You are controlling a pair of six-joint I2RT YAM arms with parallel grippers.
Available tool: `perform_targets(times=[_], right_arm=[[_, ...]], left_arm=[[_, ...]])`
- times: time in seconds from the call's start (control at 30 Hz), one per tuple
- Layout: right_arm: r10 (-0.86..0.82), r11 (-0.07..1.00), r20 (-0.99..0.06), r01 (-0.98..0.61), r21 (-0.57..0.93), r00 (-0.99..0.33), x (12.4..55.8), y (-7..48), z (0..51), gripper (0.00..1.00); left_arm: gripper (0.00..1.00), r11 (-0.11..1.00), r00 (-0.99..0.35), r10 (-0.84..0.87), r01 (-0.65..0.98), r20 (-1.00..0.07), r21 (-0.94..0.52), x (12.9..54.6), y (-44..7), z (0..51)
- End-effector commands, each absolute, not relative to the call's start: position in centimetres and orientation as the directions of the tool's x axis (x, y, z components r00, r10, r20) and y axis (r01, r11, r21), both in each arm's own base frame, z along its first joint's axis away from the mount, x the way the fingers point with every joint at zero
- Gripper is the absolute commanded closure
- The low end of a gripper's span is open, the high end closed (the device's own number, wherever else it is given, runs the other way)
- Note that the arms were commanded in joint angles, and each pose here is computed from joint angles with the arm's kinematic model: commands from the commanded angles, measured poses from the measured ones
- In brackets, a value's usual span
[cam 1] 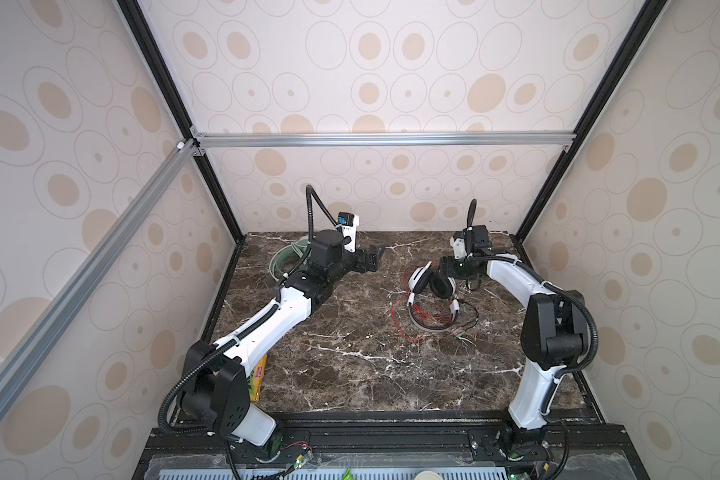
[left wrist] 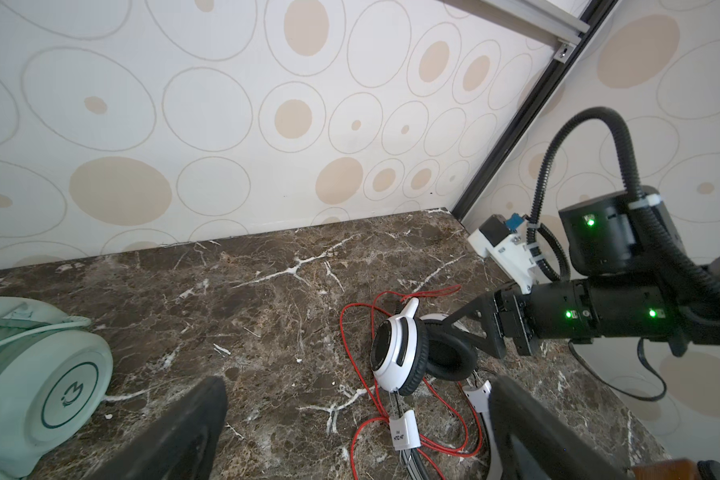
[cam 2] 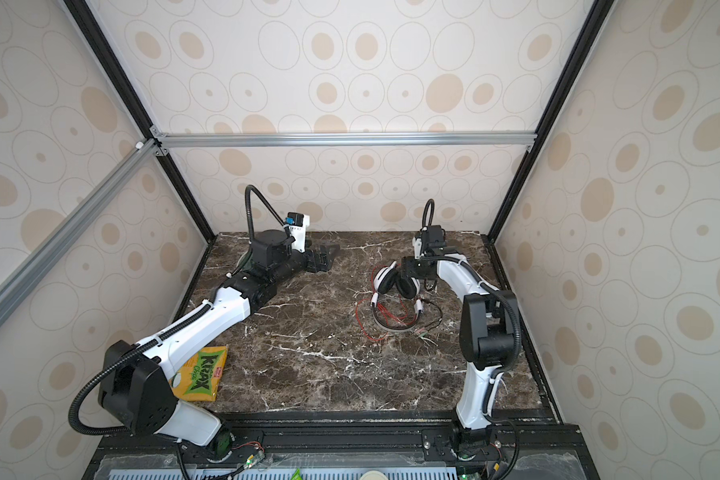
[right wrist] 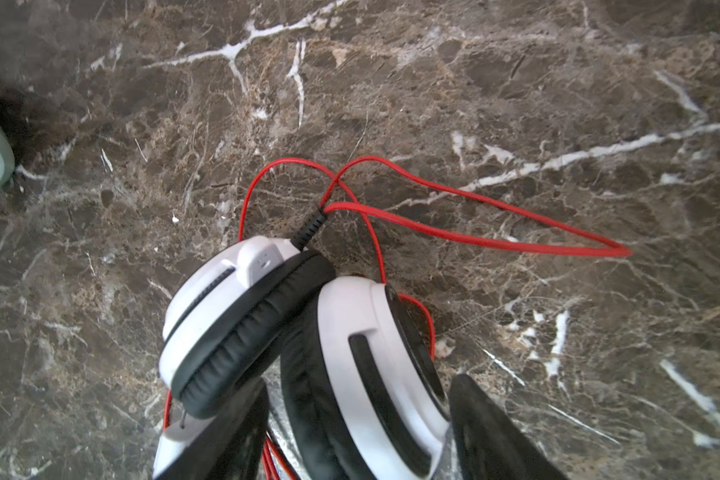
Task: Wrap the headphones
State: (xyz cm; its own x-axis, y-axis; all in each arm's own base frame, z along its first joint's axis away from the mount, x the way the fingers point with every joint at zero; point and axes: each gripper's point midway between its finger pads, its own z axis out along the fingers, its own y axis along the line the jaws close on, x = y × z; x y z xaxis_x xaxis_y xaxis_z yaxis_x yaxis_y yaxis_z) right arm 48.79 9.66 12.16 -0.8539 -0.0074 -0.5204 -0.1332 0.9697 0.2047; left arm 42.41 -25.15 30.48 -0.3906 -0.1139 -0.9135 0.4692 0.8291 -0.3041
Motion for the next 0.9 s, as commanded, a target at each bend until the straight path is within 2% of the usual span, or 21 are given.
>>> perform_targets(times=[0.0,0.13,0.43,0.67,0.87], right_arm=[[-0.144,0.960,-0.440,-0.233,0.154,-0.886,48.2,9.8,10.3,0.28],[-0.146,0.958,-0.416,-0.232,0.165,-0.898,48.9,10.1,8.9,0.28],[-0.129,0.957,-0.428,-0.225,0.182,-0.894,48.3,10.6,7.8,0.27],[-0.157,0.941,-0.476,-0.277,0.194,-0.865,47.2,12.5,9.3,0.27],[-0.167,0.940,-0.451,-0.280,0.196,-0.877,46.3,12.4,8.2,0.23]], left_arm=[[0.02,0.810,-0.356,-0.139,0.496,-0.924,-0.313,42.1,-25.4,32.7],[0.02,0.834,-0.321,-0.125,0.478,-0.939,-0.275,42.1,-24.7,33.6],[0.02,0.840,-0.346,-0.128,0.461,-0.929,-0.287,42.7,-24.4,32.9],[0.02,0.813,-0.454,-0.080,0.485,-0.888,-0.322,43.7,-26.6,29.4],[0.02,0.847,-0.491,0.043,0.480,-0.870,-0.229,44.2,-27.8,26.4]])
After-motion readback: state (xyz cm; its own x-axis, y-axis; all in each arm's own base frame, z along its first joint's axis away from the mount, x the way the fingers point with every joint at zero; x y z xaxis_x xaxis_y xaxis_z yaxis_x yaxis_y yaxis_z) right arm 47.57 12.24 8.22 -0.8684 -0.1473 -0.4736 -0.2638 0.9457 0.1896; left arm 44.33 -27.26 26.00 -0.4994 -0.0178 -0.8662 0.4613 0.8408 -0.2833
